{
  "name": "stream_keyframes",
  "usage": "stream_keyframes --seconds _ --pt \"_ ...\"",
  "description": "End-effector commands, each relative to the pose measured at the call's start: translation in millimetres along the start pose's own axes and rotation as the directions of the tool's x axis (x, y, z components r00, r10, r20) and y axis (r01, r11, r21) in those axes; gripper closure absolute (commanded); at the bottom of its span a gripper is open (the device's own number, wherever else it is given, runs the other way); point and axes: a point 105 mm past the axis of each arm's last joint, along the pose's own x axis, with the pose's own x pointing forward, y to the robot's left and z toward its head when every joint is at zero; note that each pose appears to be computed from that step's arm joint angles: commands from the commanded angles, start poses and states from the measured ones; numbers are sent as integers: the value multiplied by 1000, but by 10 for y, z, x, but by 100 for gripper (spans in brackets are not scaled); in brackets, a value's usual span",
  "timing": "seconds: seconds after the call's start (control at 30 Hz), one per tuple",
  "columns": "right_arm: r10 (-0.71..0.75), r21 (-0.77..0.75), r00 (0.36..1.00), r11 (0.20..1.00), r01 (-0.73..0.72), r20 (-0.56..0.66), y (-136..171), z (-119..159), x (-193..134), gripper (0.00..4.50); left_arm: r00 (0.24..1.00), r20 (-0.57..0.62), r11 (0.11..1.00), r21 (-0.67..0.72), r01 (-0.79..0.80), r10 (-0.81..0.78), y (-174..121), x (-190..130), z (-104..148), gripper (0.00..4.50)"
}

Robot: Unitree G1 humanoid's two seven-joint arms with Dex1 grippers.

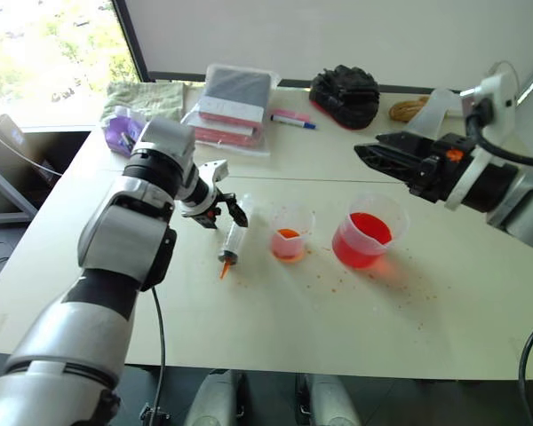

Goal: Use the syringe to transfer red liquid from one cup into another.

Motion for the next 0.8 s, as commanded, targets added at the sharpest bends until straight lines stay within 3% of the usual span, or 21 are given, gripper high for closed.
stream_keyframes --seconds 0.03,0.13,0.3,0.43,0.53,0.63,0.7,0.8 --pt "11 -36 999 999 -9 40 34 126 -33 172 998 61 1000 9 -17 16 87 -159 74 1" --pt "10 -41 999 999 -8 41 16 135 -33 172 984 178 997 78 0 -13 55 -327 250 1" --pt "17 -66 999 998 -15 35 -12 142 -37 172 901 410 950 311 5 -139 -205 -658 598 1" --pt "45 -125 999 991 -47 -15 -6 83 -78 172 834 492 885 466 -10 -249 -363 -904 660 1" --pt "80 -196 989 975 -103 -124 16 -84 -138 172 727 521 786 617 40 -446 -517 -1146 594 1" --pt "108 -252 966 953 -168 -236 24 -244 -220 172 685 513 693 721 -16 -517 -571 -1197 480 1" --pt "125 -290 942 931 -220 -312 22 -346 -293 172 674 506 637 768 -68 -538 -568 -1178 402 1" --pt "124 -352 881 884 -308 -457 -33 -538 -438 172 723 415 515 852 -96 -552 -484 -1052 148 1"
